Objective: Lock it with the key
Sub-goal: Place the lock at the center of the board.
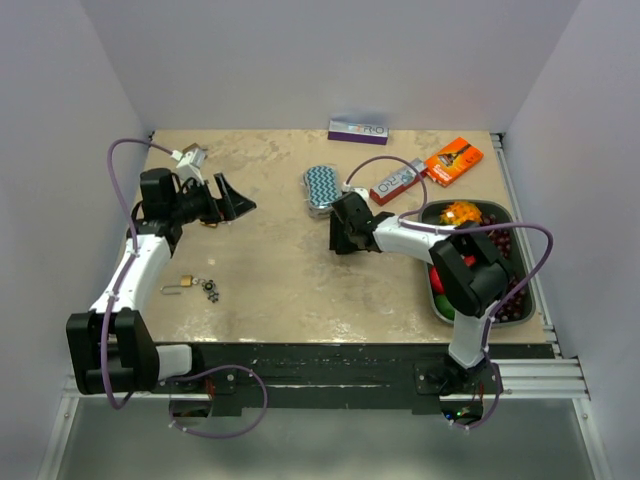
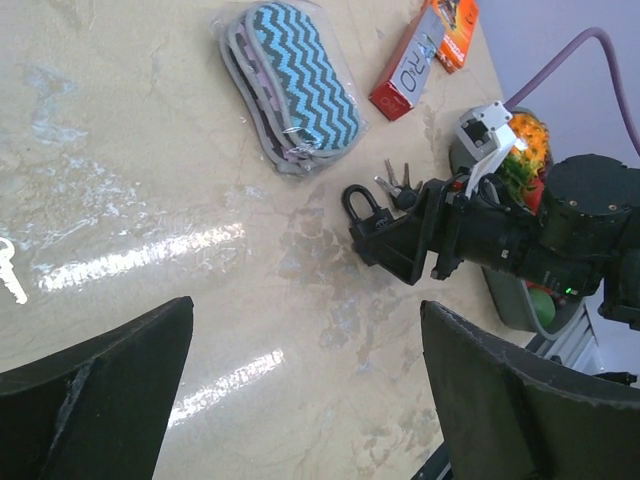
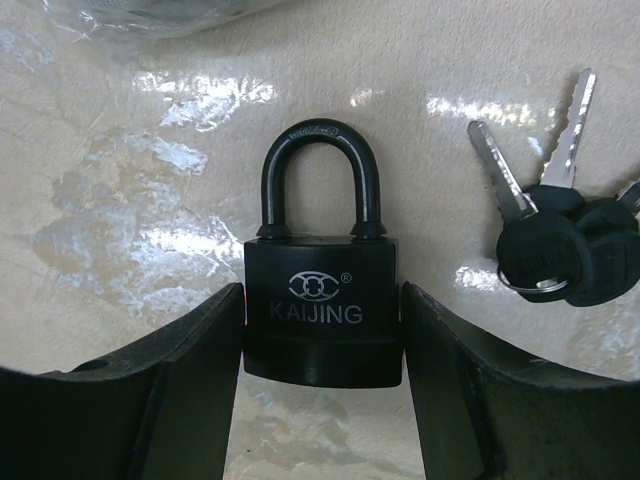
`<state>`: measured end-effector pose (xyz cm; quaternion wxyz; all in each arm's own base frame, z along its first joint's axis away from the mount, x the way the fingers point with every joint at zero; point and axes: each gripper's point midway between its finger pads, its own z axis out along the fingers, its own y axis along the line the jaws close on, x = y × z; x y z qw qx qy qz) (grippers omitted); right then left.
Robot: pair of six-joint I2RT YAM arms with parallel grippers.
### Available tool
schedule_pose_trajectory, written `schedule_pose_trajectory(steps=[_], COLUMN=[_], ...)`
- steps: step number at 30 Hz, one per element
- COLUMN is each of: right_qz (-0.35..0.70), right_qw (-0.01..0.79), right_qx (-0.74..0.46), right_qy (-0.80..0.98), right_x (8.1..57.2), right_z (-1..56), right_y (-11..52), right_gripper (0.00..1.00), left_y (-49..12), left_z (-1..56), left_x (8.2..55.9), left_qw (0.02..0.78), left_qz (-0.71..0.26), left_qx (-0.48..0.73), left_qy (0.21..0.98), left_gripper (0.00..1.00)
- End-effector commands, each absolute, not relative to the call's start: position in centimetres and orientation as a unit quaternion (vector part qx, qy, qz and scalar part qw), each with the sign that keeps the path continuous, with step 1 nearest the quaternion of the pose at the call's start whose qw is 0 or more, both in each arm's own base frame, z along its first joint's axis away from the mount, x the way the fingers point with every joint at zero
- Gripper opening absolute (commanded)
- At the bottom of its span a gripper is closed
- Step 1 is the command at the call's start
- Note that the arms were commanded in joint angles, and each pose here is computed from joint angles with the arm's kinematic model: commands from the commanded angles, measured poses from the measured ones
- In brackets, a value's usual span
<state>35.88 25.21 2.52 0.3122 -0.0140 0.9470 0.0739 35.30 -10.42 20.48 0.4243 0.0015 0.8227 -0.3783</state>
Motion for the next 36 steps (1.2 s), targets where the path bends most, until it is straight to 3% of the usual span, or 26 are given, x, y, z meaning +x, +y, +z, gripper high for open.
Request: schedule_pose_trajectory(steps=[1, 2, 4, 7, 8, 9, 10, 15, 20, 24, 31, 36], right_qz=[0.106, 0.108, 0.102, 0.105, 0.115, 0.123, 0.133, 0.159, 0.181, 0.172, 0.182, 0.248], right_qw=[0.326, 0.333, 0.339, 0.338, 0.335, 0.335, 0.340, 0.347, 0.394, 0.440, 0.557, 0.532], right_qx=[0.028, 0.031, 0.032, 0.023, 0.017, 0.016, 0.016, 0.007, -0.037, -0.110, -0.225, -0.316], right_qy=[0.939, 0.936, 0.935, 0.935, 0.935, 0.934, 0.931, 0.924, 0.901, 0.875, 0.779, 0.745], right_x=[36.6, 36.9, 37.2, 37.4, 37.2, 37.2, 37.2, 36.9, 36.5, 35.6, 32.0, 28.1], right_z=[4.2, 4.5, 4.6, 4.8, 5.2, 5.7, 6.7, 9.1, 14.1, 18.4, 26.7, 27.3], right_y=[26.6, 26.7, 26.6, 26.9, 27.2, 27.5, 27.8, 28.3, 28.0, 26.6, 23.7, 25.2], right_gripper=[0.18, 0.33, 0.38, 0.62, 0.81, 0.93, 0.99, 0.99, 0.99, 0.99, 0.99, 0.99], left_y=[-9.3, -9.3, -9.2, -8.9, -8.7, -8.4, -8.1, -7.1, -6.2, -3.4, 0.5, 4.4], left_z=[22.1, 22.1, 22.0, 22.1, 22.3, 22.7, 22.9, 21.9, 21.6, 17.1, 13.7, 10.4], left_x=[36.0, 36.0, 35.9, 35.7, 35.7, 35.7, 35.7, 34.2, 31.9, 29.2, 26.0, 25.5], left_qw=[0.454, 0.455, 0.452, 0.457, 0.463, 0.474, 0.482, 0.449, 0.433, 0.341, 0.257, 0.182], left_qz=[-0.344, -0.343, -0.338, -0.323, -0.314, -0.300, -0.284, -0.240, -0.219, -0.165, -0.123, -0.098], left_qx=[0.022, 0.023, 0.026, 0.050, 0.058, 0.065, 0.085, 0.134, 0.262, 0.391, 0.539, 0.610], left_qy=[0.821, 0.822, 0.825, 0.827, 0.827, 0.825, 0.824, 0.850, 0.835, 0.839, 0.793, 0.765], left_gripper=[0.99, 0.99, 0.99, 0.99, 0.99, 0.99, 0.99, 0.99, 0.99, 0.99, 0.96, 0.88])
